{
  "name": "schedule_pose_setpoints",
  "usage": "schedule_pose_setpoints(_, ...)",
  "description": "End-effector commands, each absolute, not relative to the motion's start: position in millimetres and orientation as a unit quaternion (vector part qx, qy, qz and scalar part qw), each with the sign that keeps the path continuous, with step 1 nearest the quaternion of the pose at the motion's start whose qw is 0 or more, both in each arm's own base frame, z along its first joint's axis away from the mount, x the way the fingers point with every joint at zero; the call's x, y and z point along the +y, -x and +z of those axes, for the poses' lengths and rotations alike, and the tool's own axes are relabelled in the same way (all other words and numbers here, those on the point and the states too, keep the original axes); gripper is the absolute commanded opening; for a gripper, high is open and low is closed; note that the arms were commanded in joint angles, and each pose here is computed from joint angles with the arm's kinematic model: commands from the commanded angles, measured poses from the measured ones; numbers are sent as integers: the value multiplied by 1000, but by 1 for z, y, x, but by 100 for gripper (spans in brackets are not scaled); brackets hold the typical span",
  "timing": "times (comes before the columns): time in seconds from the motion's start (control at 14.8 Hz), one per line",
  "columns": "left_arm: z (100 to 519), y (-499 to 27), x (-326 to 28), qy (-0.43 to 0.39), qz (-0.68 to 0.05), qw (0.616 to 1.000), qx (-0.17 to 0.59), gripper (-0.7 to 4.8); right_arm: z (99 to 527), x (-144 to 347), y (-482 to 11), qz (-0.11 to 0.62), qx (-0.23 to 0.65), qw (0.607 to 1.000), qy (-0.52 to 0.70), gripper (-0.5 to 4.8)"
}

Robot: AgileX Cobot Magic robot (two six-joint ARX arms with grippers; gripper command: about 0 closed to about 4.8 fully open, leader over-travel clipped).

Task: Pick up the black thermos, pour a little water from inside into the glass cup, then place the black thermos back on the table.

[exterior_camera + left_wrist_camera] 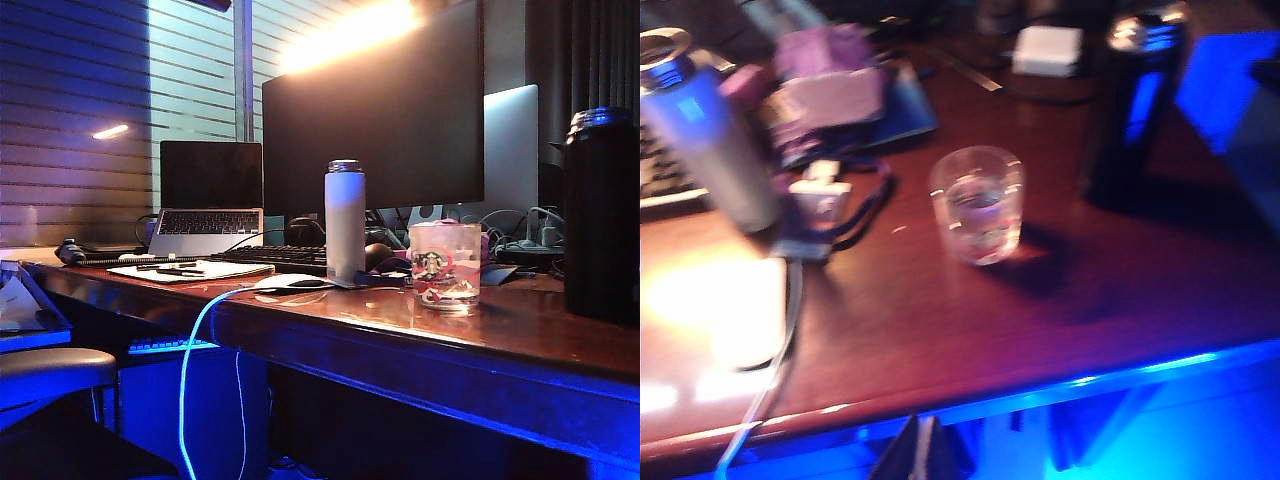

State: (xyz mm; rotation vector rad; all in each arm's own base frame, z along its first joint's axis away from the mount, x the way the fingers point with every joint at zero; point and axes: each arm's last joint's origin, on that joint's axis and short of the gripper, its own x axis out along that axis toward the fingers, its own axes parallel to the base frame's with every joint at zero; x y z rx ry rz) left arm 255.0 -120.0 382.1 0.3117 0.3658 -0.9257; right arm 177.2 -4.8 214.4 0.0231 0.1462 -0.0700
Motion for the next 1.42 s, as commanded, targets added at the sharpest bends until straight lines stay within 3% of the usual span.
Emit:
schedule_pose_setpoints(0.07,385,-255,-120,-147,-441,869,167,-4,216,-4,-182,-18,58,998,-13,479)
schedule_pose_setpoints(0.47,385,-254,-120,-146,-443,868,167,-4,206,8,-197,-1,56,998,-13,479)
schedule_pose_setpoints(0.88,385,-254,-120,-146,-444,868,167,-4,191,37,-214,-84,28,996,-8,479)
schedule_pose_setpoints(1.42,385,-254,-120,-146,-443,868,167,-4,161,42,-233,-110,34,993,-13,479)
